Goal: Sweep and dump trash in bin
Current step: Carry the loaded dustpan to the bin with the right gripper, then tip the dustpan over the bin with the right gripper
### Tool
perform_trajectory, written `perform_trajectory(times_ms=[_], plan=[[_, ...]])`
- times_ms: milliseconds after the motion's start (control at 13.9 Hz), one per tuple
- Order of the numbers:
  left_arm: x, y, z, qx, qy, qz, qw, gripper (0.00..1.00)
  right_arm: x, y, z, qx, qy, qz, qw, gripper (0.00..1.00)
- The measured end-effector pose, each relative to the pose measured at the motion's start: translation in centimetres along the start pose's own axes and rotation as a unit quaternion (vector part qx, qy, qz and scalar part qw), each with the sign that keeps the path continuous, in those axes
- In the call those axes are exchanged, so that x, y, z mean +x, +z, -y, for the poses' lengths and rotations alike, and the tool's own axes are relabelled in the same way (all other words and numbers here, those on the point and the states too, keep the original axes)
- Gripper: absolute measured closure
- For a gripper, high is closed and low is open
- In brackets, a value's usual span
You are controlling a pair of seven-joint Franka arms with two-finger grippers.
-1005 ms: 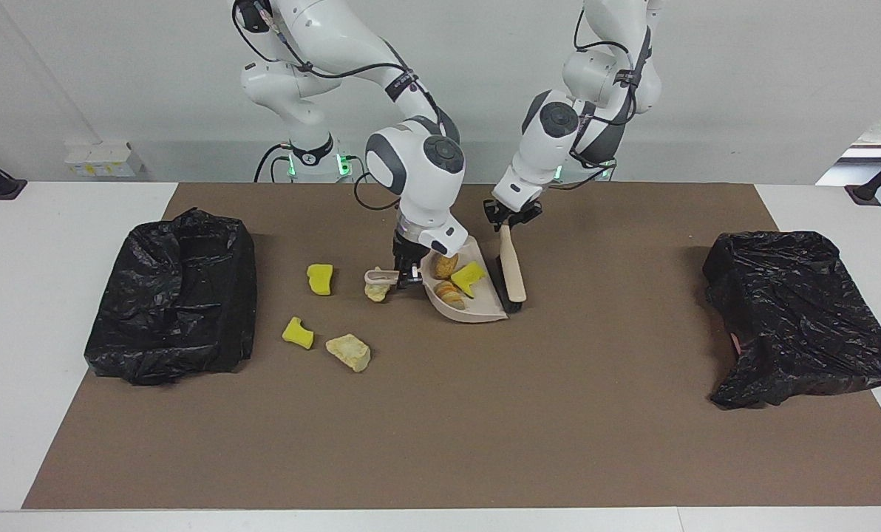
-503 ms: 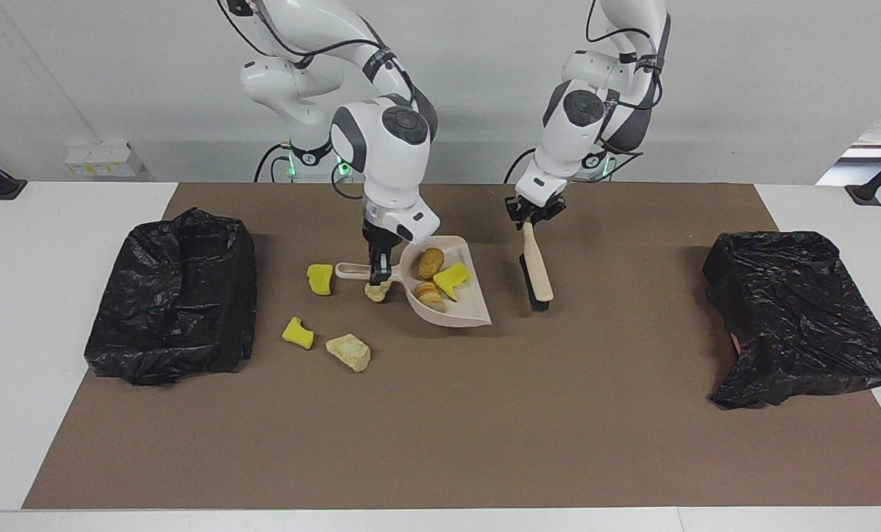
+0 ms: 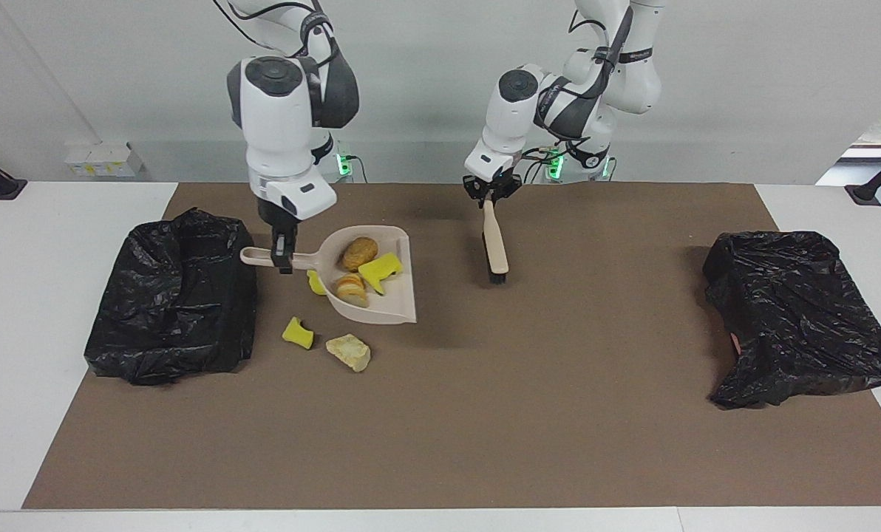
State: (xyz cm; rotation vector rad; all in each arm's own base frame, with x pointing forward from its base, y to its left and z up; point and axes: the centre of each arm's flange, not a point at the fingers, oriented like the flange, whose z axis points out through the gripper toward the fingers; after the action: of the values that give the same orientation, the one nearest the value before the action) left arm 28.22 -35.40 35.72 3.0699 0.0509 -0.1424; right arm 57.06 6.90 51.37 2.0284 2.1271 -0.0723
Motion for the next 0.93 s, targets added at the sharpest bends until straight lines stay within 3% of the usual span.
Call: perform_trajectory(times_ms=[287, 503, 718, 934], plan=[[-0.5, 1.7, -0.4, 0.002, -0.01, 0.0, 1.0, 0.63, -12.4, 2.2, 0.9, 0.021, 0.007, -0.021, 1.0, 0.69], [3.8, -1.1, 1.1, -0.016, -0.043, -0.014, 0.999, 0.32, -20.9, 3.4, 2.9, 0.029, 0.003, -0.018, 0.999, 0.69], [9.7, -5.0, 5.1, -0.027, -0.065, -0.023, 0.997, 0.0, -27.1, 4.0, 5.1, 0.034, 0.006, -0.011, 0.999, 0.69], [14.2, -7.3, 10.1, -0.034, -0.095, -0.043, 0.994, 0.0, -30.2, 3.9, 6.4, 0.048, 0.001, 0.037, 0.998, 0.69]])
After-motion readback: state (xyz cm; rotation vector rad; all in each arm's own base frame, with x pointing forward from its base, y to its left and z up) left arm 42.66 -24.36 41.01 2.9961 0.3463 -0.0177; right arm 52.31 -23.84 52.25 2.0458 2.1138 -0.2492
